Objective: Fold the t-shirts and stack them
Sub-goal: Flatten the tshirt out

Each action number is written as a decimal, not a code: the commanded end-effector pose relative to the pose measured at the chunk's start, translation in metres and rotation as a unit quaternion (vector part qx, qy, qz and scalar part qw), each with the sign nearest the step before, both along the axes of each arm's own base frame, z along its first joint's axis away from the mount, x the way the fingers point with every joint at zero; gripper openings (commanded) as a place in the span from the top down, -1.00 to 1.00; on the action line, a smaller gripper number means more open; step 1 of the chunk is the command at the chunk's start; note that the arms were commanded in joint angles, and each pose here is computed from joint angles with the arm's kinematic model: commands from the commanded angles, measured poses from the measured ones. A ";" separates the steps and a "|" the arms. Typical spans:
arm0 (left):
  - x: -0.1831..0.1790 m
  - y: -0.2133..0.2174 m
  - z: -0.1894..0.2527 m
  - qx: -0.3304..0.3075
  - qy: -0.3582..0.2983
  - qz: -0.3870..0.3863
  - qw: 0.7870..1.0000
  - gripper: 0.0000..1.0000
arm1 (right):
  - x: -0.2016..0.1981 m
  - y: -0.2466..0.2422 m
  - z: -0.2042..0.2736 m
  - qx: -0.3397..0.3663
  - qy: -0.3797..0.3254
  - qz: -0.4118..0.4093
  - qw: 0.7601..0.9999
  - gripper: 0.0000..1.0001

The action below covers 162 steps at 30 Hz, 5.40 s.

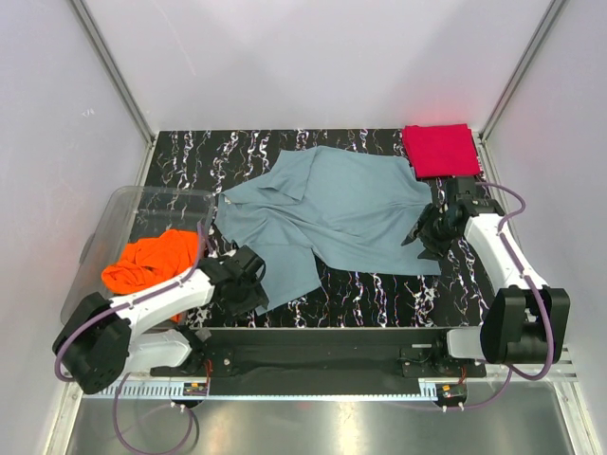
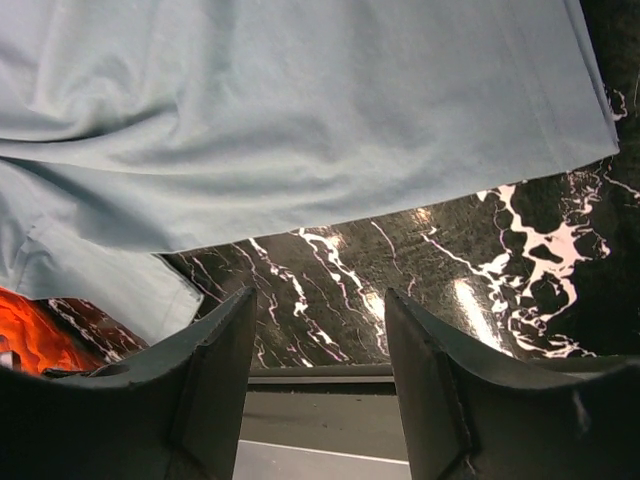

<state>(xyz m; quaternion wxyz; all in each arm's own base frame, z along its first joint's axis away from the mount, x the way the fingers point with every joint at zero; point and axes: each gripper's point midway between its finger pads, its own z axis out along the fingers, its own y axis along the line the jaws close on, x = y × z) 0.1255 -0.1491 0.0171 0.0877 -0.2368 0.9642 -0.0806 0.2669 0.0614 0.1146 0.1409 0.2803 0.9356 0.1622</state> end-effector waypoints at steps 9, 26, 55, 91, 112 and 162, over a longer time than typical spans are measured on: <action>0.006 0.005 -0.027 0.035 0.007 0.015 0.999 0.09 | 0.007 -0.003 0.007 -0.005 -0.016 -0.024 1.000 -0.22; 0.070 -0.029 0.074 0.008 -0.149 -0.167 0.975 1.00 | -0.028 -0.052 -0.038 -0.033 0.078 -0.162 0.983 -0.19; 0.102 -0.061 0.182 -0.048 -0.305 -0.302 0.902 1.00 | -0.010 -0.109 -0.122 -0.033 0.090 -0.271 0.958 0.69; -0.080 0.098 0.668 -0.025 -0.865 -0.233 0.443 1.00 | -0.183 -0.049 0.388 -0.109 -0.613 -0.220 0.751 1.00; 0.396 -0.110 0.456 0.151 -0.675 -0.322 0.647 1.00 | 0.034 -0.177 0.217 -0.184 -0.394 -0.329 0.838 1.00; 0.396 -0.043 0.452 -0.112 -0.653 -0.253 0.705 1.00 | 0.147 -0.173 0.186 -0.119 -0.320 -0.216 0.915 1.00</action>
